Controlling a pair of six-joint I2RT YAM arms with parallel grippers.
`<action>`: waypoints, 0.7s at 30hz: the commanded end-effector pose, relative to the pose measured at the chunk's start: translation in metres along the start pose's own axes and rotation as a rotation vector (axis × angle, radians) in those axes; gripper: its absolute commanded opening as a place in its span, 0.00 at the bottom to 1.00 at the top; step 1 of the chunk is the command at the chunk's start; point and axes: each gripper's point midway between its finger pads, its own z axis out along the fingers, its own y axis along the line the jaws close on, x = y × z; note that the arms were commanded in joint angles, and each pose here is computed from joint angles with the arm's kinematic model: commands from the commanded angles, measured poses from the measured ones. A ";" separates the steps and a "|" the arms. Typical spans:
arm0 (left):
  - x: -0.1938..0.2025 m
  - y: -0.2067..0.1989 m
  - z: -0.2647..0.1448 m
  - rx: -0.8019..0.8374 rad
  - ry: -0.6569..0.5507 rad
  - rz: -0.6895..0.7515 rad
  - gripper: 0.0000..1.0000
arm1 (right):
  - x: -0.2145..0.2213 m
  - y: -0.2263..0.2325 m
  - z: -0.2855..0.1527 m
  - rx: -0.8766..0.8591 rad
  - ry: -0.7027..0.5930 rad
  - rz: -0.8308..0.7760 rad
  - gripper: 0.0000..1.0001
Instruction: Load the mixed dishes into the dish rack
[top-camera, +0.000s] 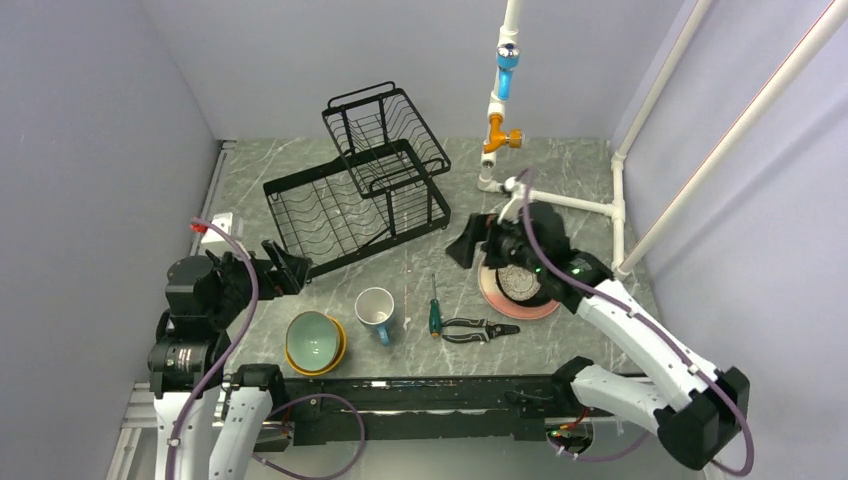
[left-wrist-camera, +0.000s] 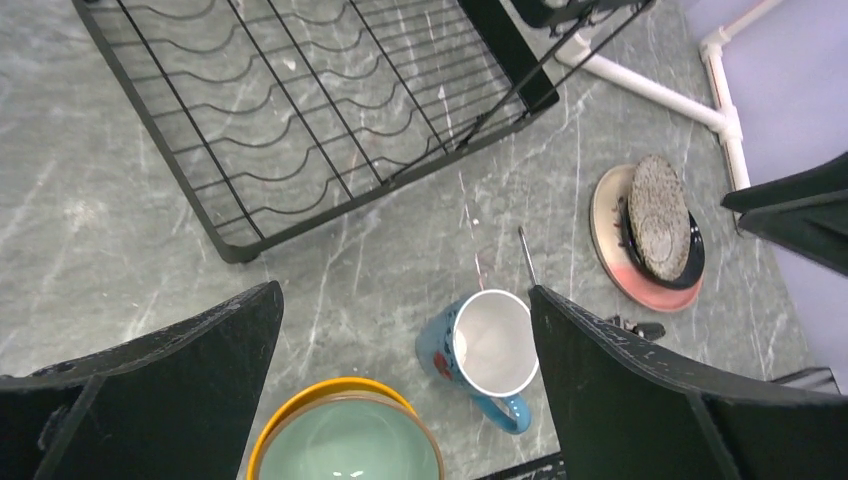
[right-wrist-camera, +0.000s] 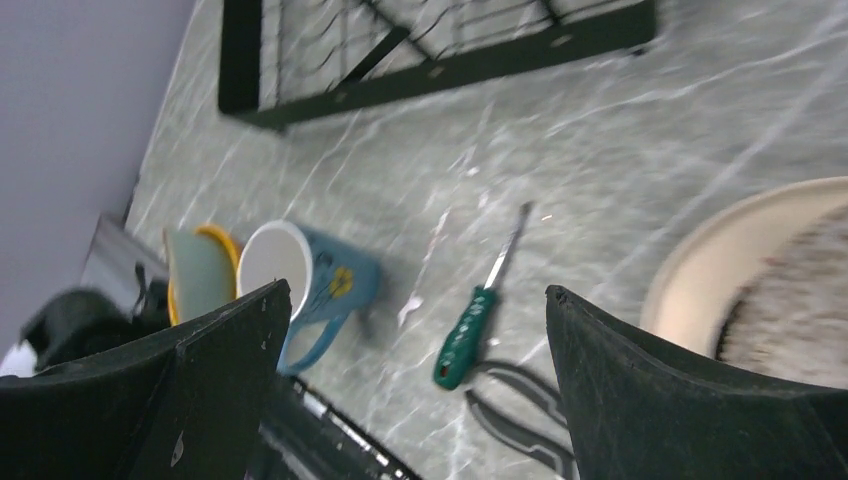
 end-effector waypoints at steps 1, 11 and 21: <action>0.016 -0.007 0.002 0.066 0.042 -0.011 0.99 | 0.018 0.057 0.018 -0.144 -0.010 -0.024 1.00; 0.051 -0.019 0.012 0.175 0.164 -0.121 0.99 | 0.081 0.117 0.051 -0.122 0.080 -0.156 1.00; 0.073 -0.027 0.015 0.251 0.232 -0.187 0.99 | 0.126 0.119 0.081 0.079 0.142 -0.179 0.89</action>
